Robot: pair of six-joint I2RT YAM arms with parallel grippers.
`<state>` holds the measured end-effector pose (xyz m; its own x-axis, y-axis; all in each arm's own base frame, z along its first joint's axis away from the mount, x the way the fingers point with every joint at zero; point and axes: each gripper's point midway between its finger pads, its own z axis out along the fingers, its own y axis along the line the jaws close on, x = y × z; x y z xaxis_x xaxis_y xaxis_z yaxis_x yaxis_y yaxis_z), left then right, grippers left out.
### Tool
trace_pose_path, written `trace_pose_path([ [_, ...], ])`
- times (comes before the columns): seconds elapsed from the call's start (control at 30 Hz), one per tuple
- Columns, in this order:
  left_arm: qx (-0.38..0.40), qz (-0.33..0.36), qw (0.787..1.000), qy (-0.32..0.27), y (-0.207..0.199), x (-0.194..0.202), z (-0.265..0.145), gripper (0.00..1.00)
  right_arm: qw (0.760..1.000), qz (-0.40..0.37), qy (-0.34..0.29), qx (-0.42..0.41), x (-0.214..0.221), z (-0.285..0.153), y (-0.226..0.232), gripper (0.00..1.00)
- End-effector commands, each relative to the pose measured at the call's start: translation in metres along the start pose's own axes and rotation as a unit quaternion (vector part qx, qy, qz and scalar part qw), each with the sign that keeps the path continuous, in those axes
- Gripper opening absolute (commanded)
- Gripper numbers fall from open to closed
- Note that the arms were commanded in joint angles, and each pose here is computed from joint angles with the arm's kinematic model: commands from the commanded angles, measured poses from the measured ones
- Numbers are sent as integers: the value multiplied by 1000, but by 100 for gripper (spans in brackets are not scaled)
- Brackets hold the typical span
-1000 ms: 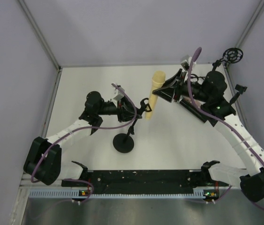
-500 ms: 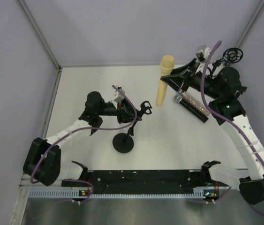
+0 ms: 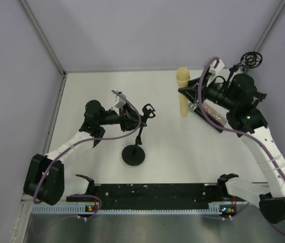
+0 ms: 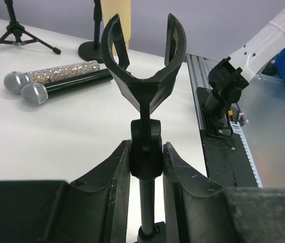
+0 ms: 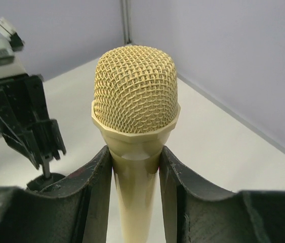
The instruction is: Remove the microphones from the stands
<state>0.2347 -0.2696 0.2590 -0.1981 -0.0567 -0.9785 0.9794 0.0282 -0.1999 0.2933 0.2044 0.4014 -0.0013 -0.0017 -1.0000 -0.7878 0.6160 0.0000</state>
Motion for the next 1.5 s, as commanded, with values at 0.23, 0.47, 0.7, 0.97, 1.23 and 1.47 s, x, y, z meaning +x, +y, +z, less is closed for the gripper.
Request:
trace_pose_path([
  [0.23, -56, 71, 993, -74, 9, -39, -23, 0, 990, -96, 91, 42, 48, -35, -11, 0],
  [0.47, -91, 85, 987, -100, 15, -49, -35, 0, 984, -90, 149, 48, 84, -48, -12, 0],
  [0.7, -115, 98, 981, -117, 19, -55, -44, 0, 968, -85, 226, 65, 127, -59, -23, 0],
  [0.97, -136, 106, 976, -132, 24, -58, -49, 0, 938, -88, 326, 77, 194, -72, -37, 0],
  [1.23, -146, 105, 975, -134, 28, -58, -53, 0, 917, -94, 377, 93, 232, -73, -54, 0],
  [1.47, -147, 104, 975, -133, 28, -57, -54, 0, 895, -111, 417, 113, 266, -69, -75, 0],
])
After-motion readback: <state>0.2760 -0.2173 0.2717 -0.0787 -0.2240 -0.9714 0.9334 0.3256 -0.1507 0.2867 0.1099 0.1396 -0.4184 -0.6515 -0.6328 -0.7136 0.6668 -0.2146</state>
